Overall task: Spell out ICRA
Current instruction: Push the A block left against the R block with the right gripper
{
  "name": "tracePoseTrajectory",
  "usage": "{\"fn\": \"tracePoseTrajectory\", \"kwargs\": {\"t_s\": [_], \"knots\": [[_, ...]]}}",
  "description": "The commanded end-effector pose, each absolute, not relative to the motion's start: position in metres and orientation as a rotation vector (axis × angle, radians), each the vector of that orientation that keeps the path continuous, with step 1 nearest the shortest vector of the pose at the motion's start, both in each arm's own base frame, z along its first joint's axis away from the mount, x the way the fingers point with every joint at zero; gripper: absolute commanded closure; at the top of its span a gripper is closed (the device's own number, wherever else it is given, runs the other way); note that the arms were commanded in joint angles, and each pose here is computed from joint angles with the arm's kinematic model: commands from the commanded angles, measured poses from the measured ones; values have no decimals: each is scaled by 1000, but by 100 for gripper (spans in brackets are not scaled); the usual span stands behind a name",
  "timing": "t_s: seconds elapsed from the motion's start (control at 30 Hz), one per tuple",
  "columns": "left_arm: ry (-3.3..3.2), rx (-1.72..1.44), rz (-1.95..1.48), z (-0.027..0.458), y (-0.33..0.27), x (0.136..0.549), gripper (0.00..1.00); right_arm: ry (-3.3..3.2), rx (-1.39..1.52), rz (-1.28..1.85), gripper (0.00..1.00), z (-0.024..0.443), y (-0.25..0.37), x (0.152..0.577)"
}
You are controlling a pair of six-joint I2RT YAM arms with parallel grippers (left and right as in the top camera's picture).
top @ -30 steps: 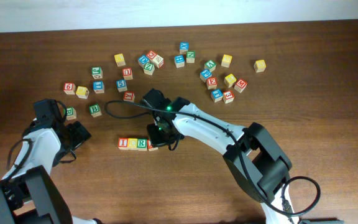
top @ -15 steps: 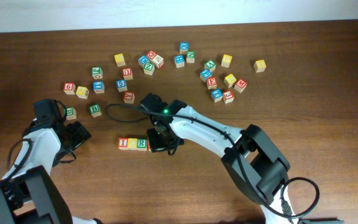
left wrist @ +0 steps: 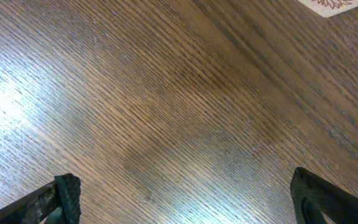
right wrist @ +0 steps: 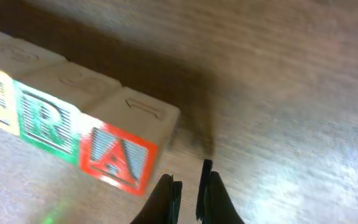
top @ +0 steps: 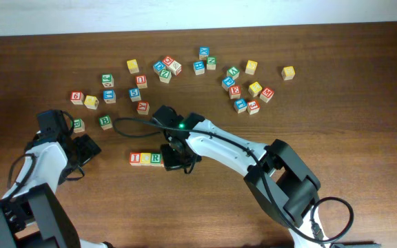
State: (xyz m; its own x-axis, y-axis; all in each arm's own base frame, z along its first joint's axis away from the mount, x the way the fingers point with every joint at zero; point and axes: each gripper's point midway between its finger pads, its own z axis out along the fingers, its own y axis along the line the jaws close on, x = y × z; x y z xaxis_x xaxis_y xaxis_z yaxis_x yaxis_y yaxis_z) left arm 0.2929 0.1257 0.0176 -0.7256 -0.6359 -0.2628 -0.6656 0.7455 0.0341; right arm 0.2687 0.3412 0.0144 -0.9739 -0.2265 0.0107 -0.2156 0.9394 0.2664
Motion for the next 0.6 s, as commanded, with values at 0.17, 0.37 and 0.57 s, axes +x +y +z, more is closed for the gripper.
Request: {"fn": "tracePoseTrajectory", "kwargs": {"t_s": [0.17,0.37,0.57], "knots": [[2704,-1037,194,19,127,291,1,-2980,318,-306,95,11,325,248],[2704,-1037,194,19,127,291,1,-2981,362,-321,95,11,335,241],[2704,-1037,194,19,127,291,1,-3001,378,-358,95,12,342,245]]}}
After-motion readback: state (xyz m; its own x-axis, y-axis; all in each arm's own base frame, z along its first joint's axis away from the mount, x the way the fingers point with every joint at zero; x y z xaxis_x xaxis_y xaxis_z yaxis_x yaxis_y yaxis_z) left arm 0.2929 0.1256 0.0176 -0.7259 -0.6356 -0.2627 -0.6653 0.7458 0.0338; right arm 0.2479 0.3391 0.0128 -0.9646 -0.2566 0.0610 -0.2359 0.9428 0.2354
